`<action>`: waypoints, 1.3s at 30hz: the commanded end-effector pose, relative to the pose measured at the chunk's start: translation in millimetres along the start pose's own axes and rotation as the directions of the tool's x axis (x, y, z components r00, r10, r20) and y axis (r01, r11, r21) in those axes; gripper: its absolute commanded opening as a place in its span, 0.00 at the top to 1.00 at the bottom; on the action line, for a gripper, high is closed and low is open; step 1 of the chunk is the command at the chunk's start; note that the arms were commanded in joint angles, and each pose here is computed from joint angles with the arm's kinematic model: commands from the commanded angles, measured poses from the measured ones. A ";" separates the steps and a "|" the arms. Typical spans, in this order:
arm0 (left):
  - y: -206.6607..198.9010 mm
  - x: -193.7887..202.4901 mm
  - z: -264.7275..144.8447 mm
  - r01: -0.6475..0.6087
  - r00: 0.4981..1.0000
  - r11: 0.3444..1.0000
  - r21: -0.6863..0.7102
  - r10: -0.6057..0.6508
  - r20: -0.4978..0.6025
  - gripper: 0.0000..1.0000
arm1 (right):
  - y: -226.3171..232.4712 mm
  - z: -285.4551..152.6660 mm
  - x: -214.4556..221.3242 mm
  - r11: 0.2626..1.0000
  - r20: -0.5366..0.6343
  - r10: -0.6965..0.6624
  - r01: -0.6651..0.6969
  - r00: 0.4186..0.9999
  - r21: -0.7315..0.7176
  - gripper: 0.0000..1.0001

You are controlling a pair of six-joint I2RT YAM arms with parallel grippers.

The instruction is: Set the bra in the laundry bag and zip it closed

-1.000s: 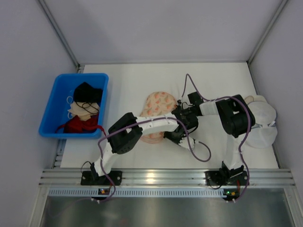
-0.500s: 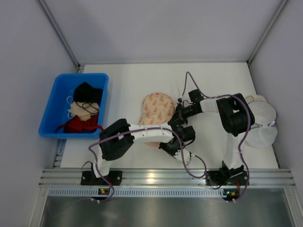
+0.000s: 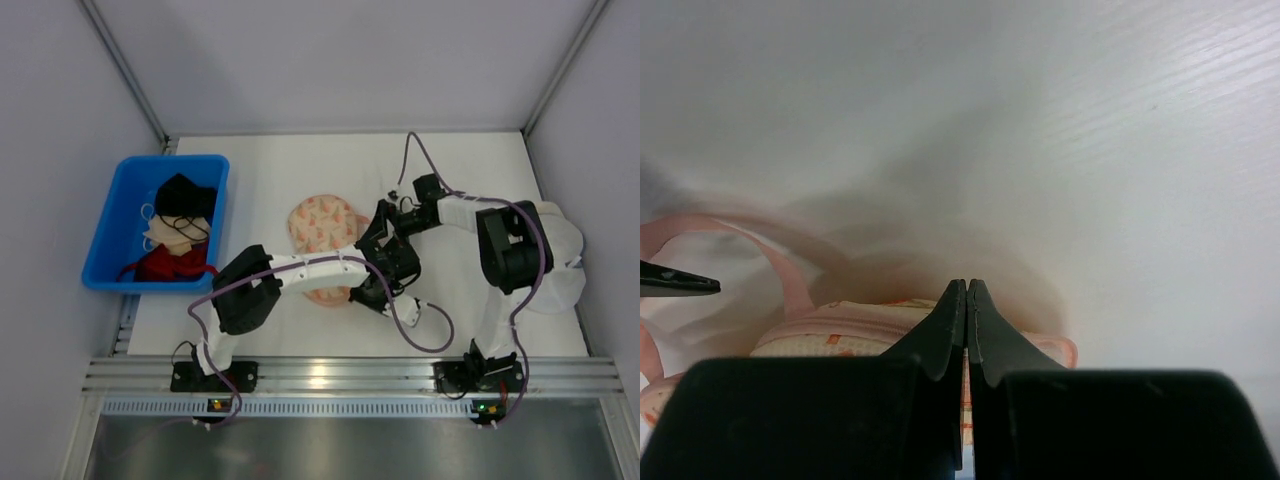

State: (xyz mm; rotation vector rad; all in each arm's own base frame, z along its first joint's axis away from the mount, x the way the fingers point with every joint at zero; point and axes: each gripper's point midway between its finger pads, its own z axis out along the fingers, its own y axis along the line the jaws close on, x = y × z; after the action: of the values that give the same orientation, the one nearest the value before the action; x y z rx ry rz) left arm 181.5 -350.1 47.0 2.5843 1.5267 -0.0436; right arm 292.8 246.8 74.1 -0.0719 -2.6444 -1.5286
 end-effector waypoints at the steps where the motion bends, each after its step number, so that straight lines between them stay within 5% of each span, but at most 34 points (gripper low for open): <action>1: 23.8 -10.3 -7.2 0.014 0.999 0.998 -0.060 -0.011 0.048 1.00 | 8.7 -19.2 9.6 0.999 0.006 -0.043 0.043 0.999 0.001 0.18; 13: 59.7 -12.1 -23.6 0.052 0.995 0.982 -0.180 -0.036 0.092 1.00 | 12.2 21.3 38.0 0.996 -0.129 -0.019 0.008 0.991 -0.084 0.51; 18: 52.4 -11.0 -23.0 0.065 0.994 0.985 -0.162 -0.049 0.102 1.00 | 8.3 23.9 34.5 0.998 -0.133 -0.012 0.003 0.991 -0.071 0.98; 32: -51.5 -17.2 -10.2 0.039 0.989 0.998 0.041 -0.044 0.141 1.00 | 2.0 14.2 -4.9 0.998 -0.067 -0.039 0.036 0.997 -0.051 1.00; 39: -50.2 -17.4 -6.2 0.061 0.990 0.998 0.007 -0.061 0.123 1.00 | 16.5 8.8 -23.6 0.996 -0.049 -0.089 0.088 0.995 -0.031 0.99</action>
State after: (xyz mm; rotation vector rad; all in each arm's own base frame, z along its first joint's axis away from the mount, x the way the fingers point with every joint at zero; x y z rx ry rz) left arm 154.9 -332.8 41.3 2.5111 1.5325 -0.0717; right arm 277.3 263.2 61.7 -0.0237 -2.4976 -1.4750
